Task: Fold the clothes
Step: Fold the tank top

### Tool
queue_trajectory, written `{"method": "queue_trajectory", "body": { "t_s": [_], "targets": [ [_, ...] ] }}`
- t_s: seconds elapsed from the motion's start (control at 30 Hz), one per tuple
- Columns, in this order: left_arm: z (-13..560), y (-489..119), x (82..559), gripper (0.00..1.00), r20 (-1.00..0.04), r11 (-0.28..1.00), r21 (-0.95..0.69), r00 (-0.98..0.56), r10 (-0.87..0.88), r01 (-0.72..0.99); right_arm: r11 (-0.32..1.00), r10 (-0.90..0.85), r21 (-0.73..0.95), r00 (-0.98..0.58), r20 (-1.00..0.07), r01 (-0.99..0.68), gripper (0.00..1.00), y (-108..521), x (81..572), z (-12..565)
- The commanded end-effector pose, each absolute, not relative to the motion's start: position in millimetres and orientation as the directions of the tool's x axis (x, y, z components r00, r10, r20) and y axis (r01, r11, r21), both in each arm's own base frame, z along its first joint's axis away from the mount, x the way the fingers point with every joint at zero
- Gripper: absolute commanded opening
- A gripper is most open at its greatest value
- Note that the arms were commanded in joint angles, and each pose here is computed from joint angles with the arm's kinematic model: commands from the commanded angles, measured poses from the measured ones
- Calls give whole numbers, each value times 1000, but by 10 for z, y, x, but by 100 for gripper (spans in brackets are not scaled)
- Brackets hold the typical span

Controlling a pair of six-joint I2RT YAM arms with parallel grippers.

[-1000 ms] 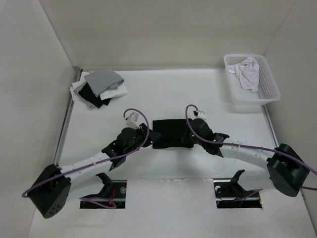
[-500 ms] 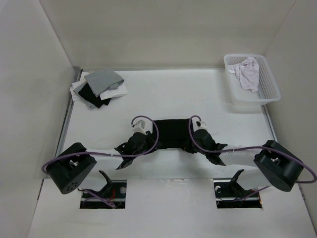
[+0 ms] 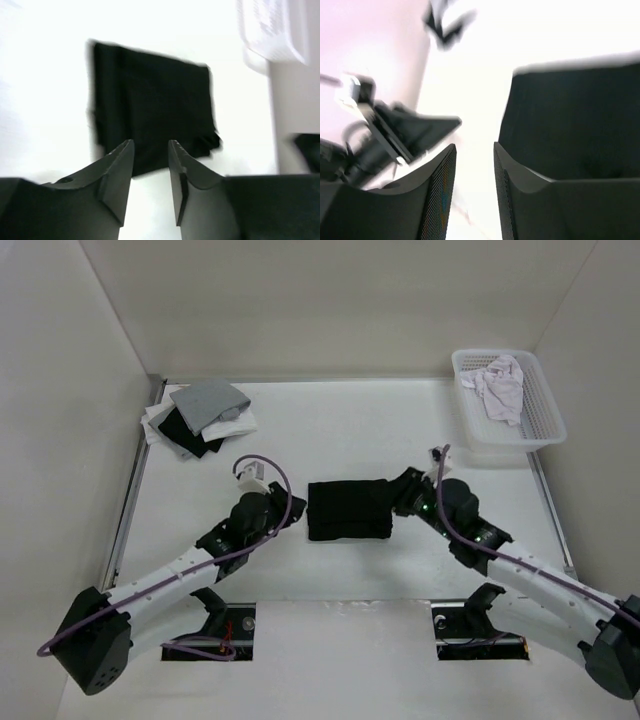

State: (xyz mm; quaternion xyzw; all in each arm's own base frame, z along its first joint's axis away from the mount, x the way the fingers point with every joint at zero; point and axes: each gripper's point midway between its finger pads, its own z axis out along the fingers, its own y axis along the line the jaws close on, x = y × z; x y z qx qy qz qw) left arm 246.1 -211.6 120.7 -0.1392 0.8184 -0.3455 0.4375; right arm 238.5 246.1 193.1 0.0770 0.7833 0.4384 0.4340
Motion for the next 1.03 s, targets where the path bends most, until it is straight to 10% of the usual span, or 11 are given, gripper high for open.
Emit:
{"method": "queue_trajectory", "body": {
  "t_s": [0.0, 0.33, 0.6, 1.0],
  "targets": [
    [1159, -1638, 2665, 35, -713, 843, -536, -513, -478, -41, 678, 526, 693, -497, -690, -245, 40, 2104, 2719, 2156],
    [1099, -1053, 2896, 45, -713, 858, -474, -486, -506, -199, 731, 681, 675, -148, -717, 99, 2, 814, 3510, 1960],
    [1038, -1010, 2981, 45, -683, 846, -485, -509, -524, -221, 714, 688, 668, -33, -725, 210, 46, 530, 3488, 1627],
    [959, -1340, 3020, 43, -687, 872, -469, -563, -460, -140, 722, 691, 671, -139, -709, 170, 49, 761, 3590, 1471]
  ]
}}
